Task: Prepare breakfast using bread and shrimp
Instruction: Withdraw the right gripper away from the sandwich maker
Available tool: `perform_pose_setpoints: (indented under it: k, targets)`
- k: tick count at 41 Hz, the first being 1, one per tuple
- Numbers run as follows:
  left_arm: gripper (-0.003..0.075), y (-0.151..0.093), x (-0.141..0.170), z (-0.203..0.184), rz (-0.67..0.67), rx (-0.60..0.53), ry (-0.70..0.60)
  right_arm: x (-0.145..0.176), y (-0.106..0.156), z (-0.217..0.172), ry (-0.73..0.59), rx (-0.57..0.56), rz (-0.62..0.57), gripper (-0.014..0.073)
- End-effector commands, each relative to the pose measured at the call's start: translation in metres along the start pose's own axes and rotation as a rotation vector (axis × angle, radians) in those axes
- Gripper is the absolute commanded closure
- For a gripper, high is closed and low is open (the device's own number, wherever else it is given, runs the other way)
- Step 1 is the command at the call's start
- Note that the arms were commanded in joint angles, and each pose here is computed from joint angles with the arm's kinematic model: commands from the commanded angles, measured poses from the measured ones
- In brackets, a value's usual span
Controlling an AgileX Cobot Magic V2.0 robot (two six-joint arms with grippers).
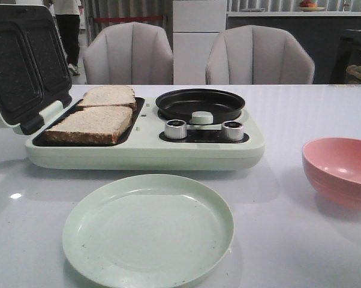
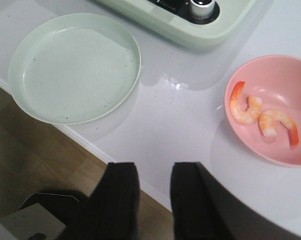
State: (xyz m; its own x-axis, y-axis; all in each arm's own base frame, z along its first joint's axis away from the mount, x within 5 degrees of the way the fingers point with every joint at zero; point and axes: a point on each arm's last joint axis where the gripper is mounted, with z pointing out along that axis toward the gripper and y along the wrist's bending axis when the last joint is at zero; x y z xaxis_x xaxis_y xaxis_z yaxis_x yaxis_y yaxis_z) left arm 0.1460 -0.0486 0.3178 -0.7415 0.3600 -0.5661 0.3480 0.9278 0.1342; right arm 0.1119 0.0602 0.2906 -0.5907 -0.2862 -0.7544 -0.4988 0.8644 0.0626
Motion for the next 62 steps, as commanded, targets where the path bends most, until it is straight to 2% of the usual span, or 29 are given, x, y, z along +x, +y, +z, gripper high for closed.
perform_pose_setpoints:
  k: [1, 7, 11, 20, 26, 33, 41, 49, 56, 62]
  targets:
    - [0.0393, 0.005, -0.017, 0.016, -0.034, -0.025, 0.025, -0.013, -0.001, -0.006, -0.097, 0.016, -0.001, 0.0288]
    - [0.0400, 0.031, -0.023, 0.048, -0.147, -0.089, 0.152, -0.013, -0.001, -0.006, -0.097, 0.016, -0.001, 0.0288]
    - [0.0458, 0.055, -0.029, 0.055, -0.259, -0.111, 0.171, -0.013, -0.001, -0.006, -0.097, 0.016, -0.001, 0.0288]
    - [0.0625, 0.107, -0.053, 0.039, -0.427, -0.104, -0.003, -0.013, -0.001, -0.006, -0.097, 0.016, -0.001, 0.0288]
    - [0.0622, 0.141, -0.072, 0.034, -0.517, -0.135, -0.107, -0.013, -0.001, -0.006, -0.097, 0.016, -0.001, 0.0288]
    - [0.0622, 0.166, -0.098, 0.046, -0.561, -0.114, -0.156, -0.013, -0.001, -0.006, -0.097, 0.016, -0.001, 0.0288]
    - [0.0622, 0.184, -0.129, 0.067, -0.613, -0.042, -0.229, -0.013, -0.001, -0.006, -0.097, 0.016, -0.001, 0.0288]
    - [0.0622, 0.191, -0.153, 0.084, -0.627, 0.088, -0.289, -0.013, -0.001, -0.006, -0.097, 0.016, -0.001, 0.0288]
    - [0.0622, 0.192, -0.161, 0.096, -0.667, 0.164, -0.292, -0.013, -0.001, -0.006, -0.097, 0.016, -0.001, 0.0288]
    - [0.0622, 0.181, -0.165, 0.098, -0.615, 0.214, -0.276, -0.013, -0.001, -0.006, -0.097, 0.016, -0.001, 0.0288]
